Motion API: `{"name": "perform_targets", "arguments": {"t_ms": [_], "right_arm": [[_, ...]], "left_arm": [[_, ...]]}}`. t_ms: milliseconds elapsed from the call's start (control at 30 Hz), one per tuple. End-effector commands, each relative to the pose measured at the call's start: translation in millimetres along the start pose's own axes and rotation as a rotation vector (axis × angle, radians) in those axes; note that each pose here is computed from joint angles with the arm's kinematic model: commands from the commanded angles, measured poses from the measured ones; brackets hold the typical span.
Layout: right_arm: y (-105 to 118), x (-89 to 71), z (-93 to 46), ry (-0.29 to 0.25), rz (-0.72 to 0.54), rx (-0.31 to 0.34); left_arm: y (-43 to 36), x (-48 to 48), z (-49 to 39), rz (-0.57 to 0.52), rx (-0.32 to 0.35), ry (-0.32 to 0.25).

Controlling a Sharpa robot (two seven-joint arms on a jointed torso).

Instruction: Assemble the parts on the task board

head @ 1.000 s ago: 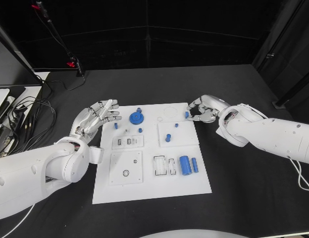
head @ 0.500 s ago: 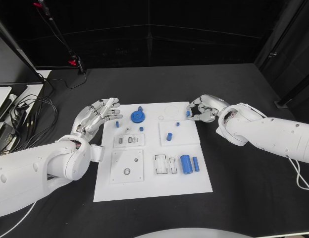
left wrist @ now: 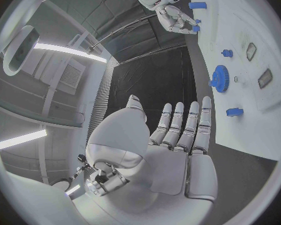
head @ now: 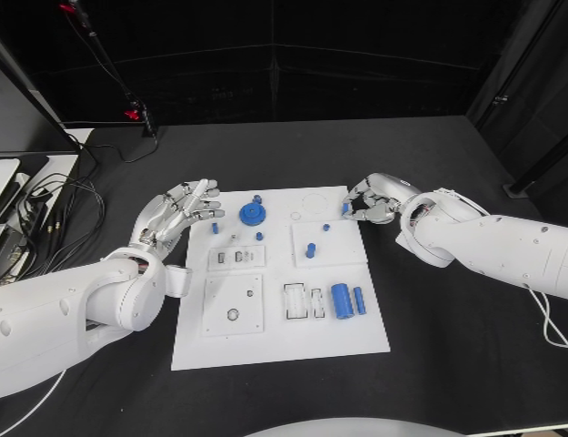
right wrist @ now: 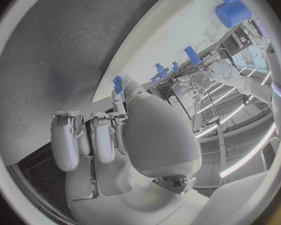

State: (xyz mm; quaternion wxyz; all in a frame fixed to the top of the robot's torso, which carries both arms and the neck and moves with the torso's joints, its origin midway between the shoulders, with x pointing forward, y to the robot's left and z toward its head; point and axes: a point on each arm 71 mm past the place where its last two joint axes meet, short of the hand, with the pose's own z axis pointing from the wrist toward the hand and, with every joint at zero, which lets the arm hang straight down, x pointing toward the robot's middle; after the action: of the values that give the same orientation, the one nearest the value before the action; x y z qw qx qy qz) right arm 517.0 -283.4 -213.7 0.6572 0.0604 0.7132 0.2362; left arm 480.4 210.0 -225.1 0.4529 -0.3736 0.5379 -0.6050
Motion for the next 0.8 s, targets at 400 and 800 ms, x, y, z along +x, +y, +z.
{"name": "perform_targets", "arguments": {"t_ms": [400,800], "right_arm": [[1.9,0.4,0.6,-0.003,-0.002,-0.007],[2.2,1.9,-0.1,-0.001,0.0,-0.005]], "left_arm": [[-11.6,-0.6,-0.8,0.007,0.15,-0.001],[-11.5,-1.0,-0.7,0.007,0.149,-0.002]]}}
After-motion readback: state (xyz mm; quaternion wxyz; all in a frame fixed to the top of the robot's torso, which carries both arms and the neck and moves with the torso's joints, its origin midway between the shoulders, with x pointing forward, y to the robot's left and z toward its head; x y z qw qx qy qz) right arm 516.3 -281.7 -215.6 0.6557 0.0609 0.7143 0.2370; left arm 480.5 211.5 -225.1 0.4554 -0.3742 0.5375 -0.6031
